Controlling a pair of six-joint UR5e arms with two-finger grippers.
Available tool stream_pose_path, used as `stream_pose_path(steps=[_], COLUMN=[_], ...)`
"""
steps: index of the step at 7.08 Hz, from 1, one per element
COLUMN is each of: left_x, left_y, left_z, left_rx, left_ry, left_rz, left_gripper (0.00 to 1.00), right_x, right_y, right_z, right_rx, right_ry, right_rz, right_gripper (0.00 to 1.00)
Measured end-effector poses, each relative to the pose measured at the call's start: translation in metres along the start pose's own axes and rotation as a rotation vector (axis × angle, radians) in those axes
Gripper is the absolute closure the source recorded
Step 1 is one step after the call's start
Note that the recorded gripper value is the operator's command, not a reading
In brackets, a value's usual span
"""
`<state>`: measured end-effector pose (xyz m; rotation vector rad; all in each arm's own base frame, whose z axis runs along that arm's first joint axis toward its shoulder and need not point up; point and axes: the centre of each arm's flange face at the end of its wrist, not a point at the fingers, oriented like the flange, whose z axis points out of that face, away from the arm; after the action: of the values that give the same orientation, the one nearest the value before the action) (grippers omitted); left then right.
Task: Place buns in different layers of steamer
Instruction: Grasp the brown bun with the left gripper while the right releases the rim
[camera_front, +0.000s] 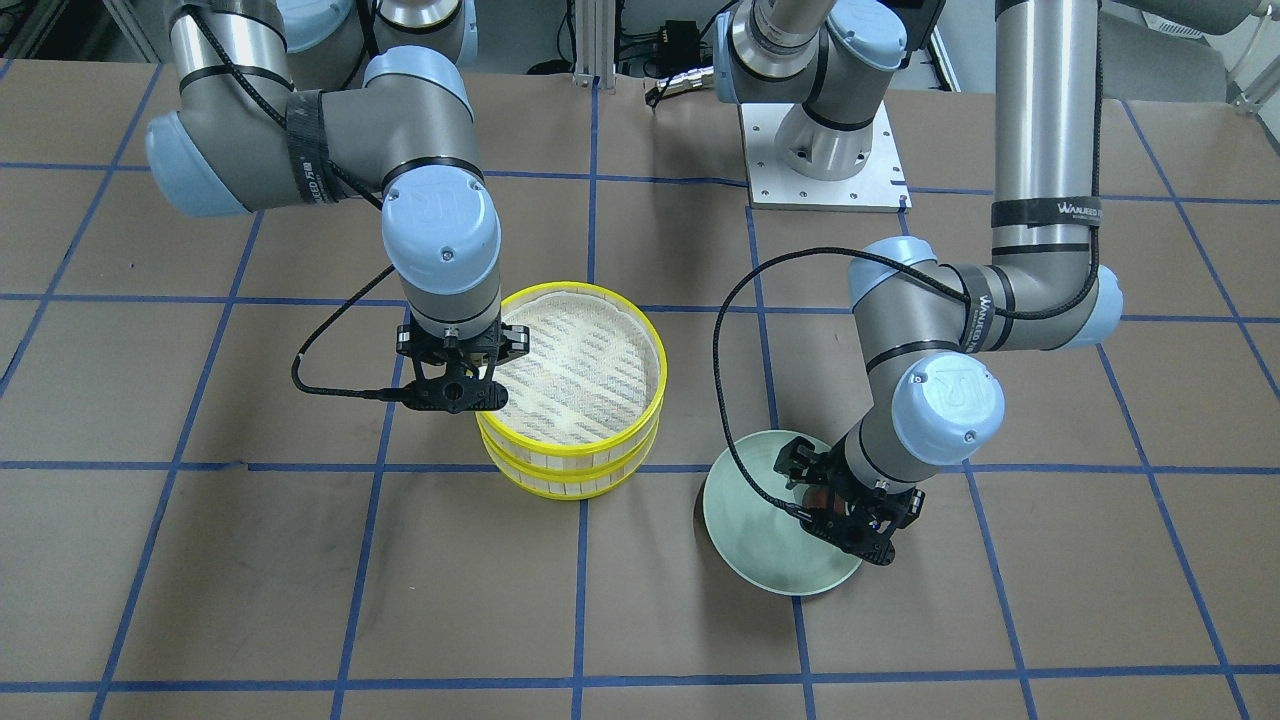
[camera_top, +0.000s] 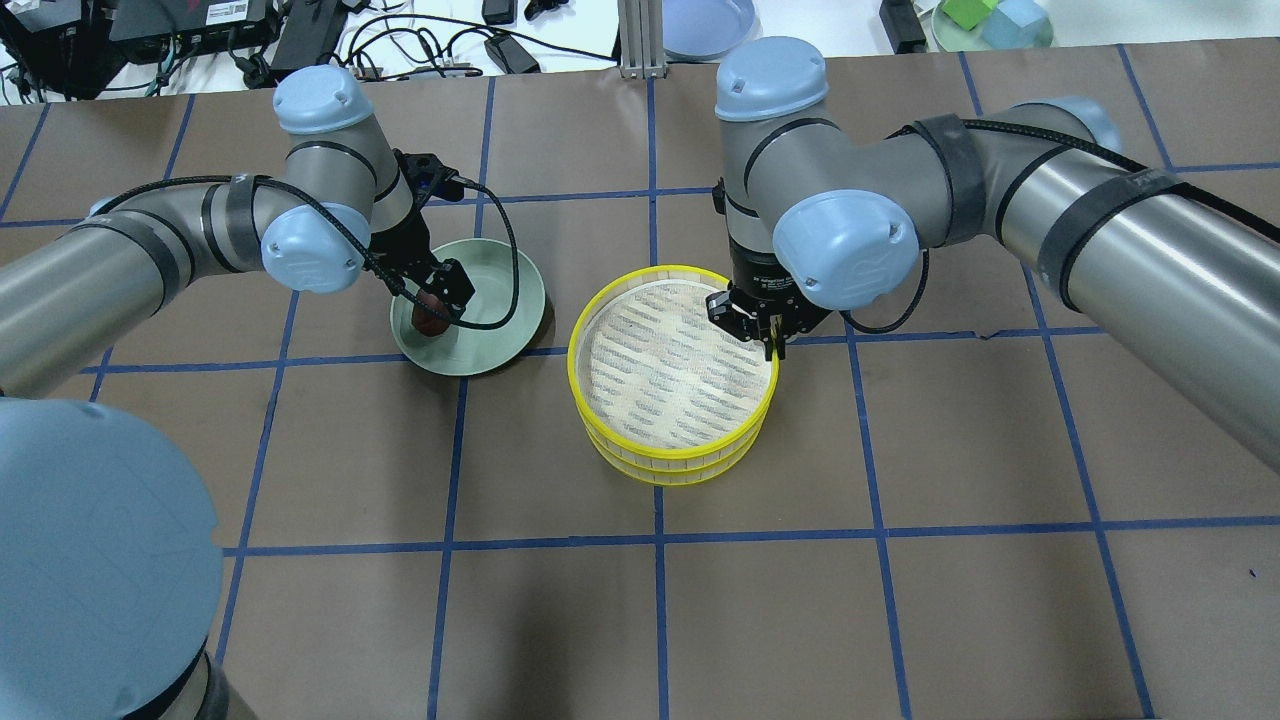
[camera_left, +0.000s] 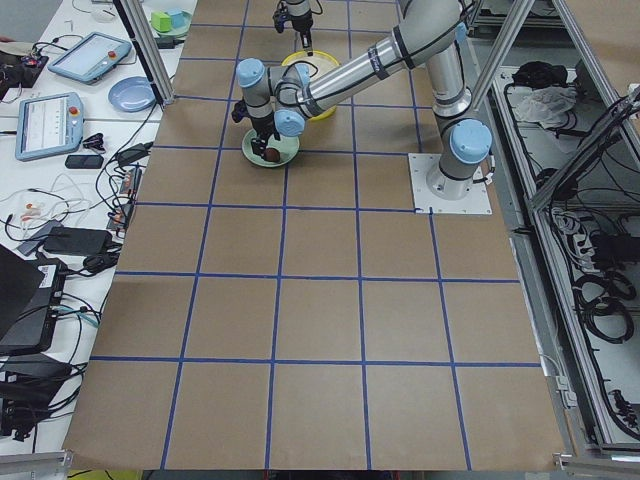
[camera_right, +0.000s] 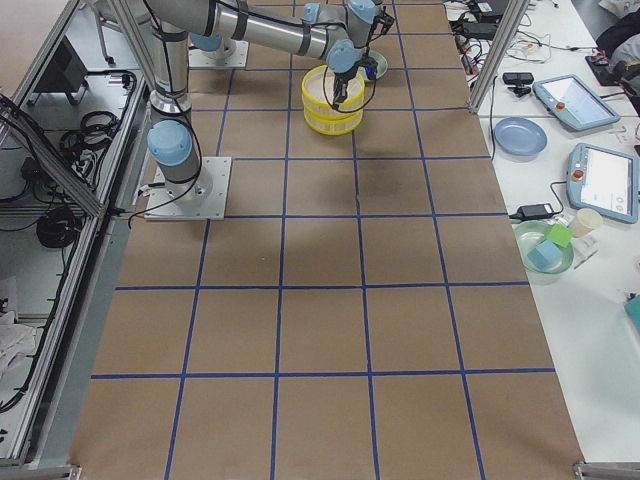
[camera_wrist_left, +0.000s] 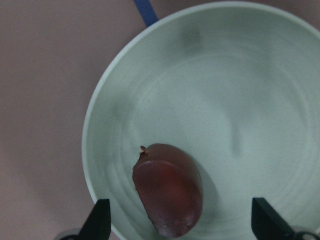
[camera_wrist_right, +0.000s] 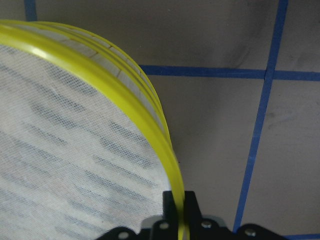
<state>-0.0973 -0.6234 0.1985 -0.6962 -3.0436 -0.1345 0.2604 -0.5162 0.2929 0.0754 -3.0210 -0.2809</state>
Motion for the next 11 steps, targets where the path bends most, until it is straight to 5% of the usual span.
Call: stream_pose_path(steps=[1, 8, 9, 10, 11], left_x=[-0.001, 0.005, 0.013, 0.022, 0.029], left_y=[-0.003, 0.000, 0.002, 0.004, 0.007], left_z=[0.007, -0.033, -0.045, -0.060, -0.074], left_rx=[-0.002, 0.044, 0.057, 0.082, 0.102], left_ry=[0.007, -0.010, 0.003, 0.035, 0.060], left_rz=[-0.002, -0.201, -0.229, -0.271, -0.310], left_gripper=[0.99, 1.00, 1.00, 1.00, 1.00], right_x=[0.000, 0.000, -0.001, -0.001, -0.001], right_y=[-0.001, -0.003, -0.003, -0.003, -0.003], right_z=[0.000, 0.007, 0.007, 0.009, 0.011], right_rx=[0.001, -0.009, -0.011, -0.016, -0.021], right_ry=[0.000, 0.003, 0.004, 0.005, 0.010], right_rz=[0.001, 0.005, 0.004, 0.003, 0.002], right_gripper=[1.00, 1.00, 0.83, 0.19, 0.00])
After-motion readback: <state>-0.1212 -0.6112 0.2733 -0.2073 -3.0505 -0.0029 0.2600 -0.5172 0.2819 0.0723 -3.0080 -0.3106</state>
